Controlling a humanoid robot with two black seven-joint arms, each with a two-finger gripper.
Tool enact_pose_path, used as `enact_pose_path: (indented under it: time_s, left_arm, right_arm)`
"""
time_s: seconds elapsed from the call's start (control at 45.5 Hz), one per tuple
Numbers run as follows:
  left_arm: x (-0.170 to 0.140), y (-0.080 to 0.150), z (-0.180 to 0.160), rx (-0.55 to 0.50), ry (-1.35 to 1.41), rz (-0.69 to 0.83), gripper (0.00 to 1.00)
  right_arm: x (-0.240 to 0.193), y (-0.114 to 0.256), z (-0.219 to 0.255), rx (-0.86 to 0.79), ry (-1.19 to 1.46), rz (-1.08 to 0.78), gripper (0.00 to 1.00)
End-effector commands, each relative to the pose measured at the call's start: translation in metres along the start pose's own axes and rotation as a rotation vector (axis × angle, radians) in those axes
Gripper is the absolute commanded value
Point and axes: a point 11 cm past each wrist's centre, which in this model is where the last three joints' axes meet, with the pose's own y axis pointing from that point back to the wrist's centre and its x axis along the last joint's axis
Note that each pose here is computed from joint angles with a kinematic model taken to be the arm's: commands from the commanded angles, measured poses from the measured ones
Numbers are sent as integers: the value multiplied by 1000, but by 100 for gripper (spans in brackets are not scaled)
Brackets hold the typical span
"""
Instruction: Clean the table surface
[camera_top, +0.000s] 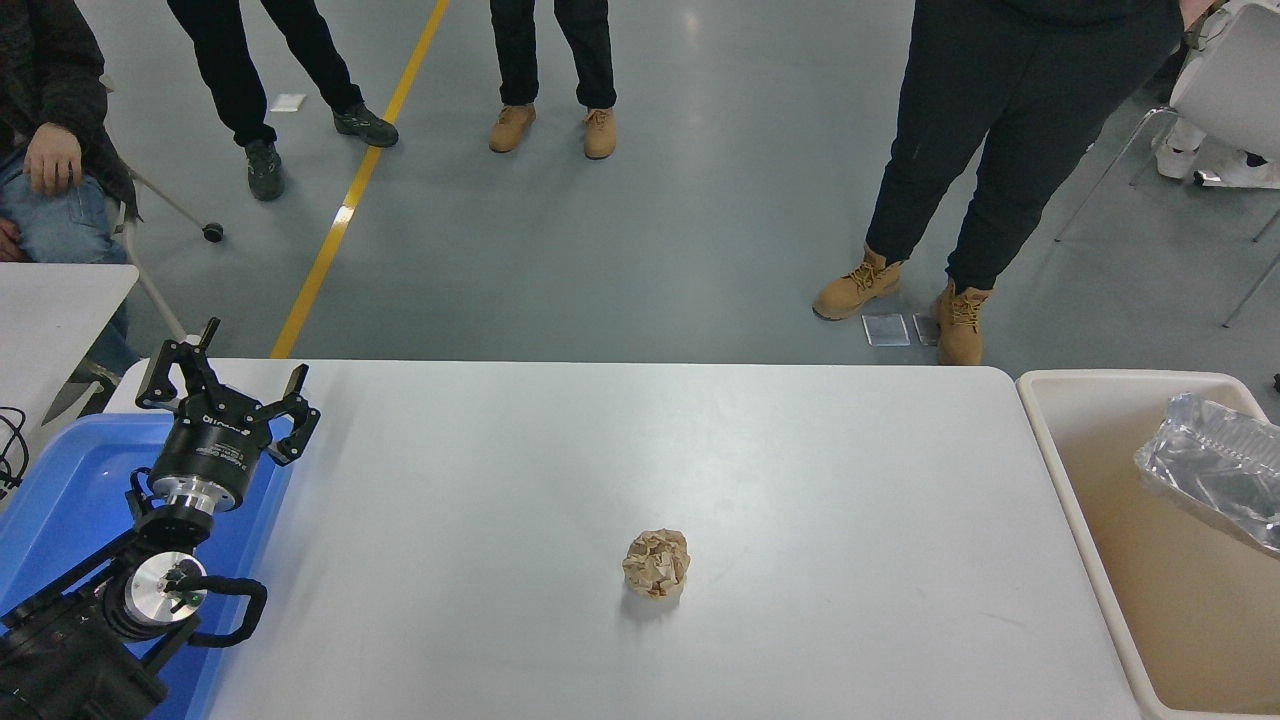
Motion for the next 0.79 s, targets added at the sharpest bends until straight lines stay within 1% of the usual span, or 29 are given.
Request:
enact_pose_path:
  time_s: [0.0, 0.286, 0.769]
  left_arm:
    - [0, 0, 0, 0, 0, 0, 99]
    - [0, 0, 0, 0, 0, 0, 99]
    - [0, 0, 0, 0, 0, 0, 99]
  right_arm:
    - [-16, -5, -2, -17, -15, -12, 0]
    - [-36, -8, -1, -29, -19, -39, 0]
    - [-37, -7, 1, -33, -42, -30, 0]
